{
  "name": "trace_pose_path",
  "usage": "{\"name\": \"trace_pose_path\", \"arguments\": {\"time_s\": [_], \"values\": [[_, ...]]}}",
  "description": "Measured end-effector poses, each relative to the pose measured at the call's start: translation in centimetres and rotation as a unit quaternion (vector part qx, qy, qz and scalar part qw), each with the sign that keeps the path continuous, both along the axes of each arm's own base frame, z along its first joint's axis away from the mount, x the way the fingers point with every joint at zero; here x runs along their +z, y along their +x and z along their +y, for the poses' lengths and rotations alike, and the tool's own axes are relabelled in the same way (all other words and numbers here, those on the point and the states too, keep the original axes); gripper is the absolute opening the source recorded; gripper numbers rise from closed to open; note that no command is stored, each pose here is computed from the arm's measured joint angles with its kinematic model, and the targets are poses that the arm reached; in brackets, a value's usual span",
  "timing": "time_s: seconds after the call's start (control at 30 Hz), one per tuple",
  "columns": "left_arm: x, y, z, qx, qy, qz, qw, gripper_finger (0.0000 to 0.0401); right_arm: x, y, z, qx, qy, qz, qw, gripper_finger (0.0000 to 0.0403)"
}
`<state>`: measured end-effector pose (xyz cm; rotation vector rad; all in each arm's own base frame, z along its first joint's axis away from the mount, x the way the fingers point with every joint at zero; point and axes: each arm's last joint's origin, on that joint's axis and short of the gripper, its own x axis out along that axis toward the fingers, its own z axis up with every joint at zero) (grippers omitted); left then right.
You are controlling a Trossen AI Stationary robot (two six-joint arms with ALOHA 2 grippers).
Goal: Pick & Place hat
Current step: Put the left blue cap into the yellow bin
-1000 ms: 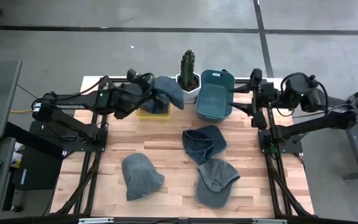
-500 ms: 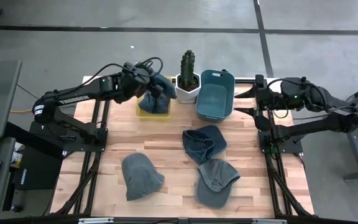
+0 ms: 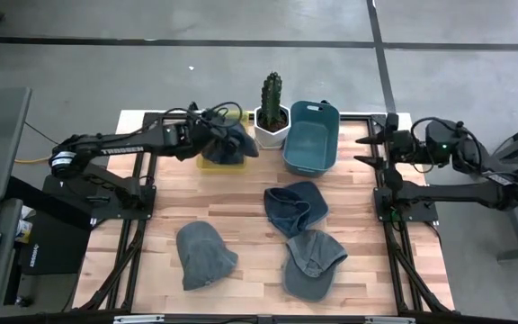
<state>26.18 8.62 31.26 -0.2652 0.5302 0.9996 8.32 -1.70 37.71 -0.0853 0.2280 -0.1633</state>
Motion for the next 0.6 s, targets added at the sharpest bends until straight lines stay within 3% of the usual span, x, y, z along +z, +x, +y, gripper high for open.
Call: {"name": "trace_pose_path", "arguments": {"time_s": [0.23,0.6], "values": [[-1.7,-0.1,0.9,0.002,-0.005,-0.011,1.0,0.0,-1.0,0.0,0.1,0.02,0.034,0.002,0.999,0.0202],[-1.2,-1.4,5.4,-0.03,0.015,0.012,0.999,0.0,-1.2,0.1,0.1,0.023,0.054,0.003,0.998,0.0202]]}}
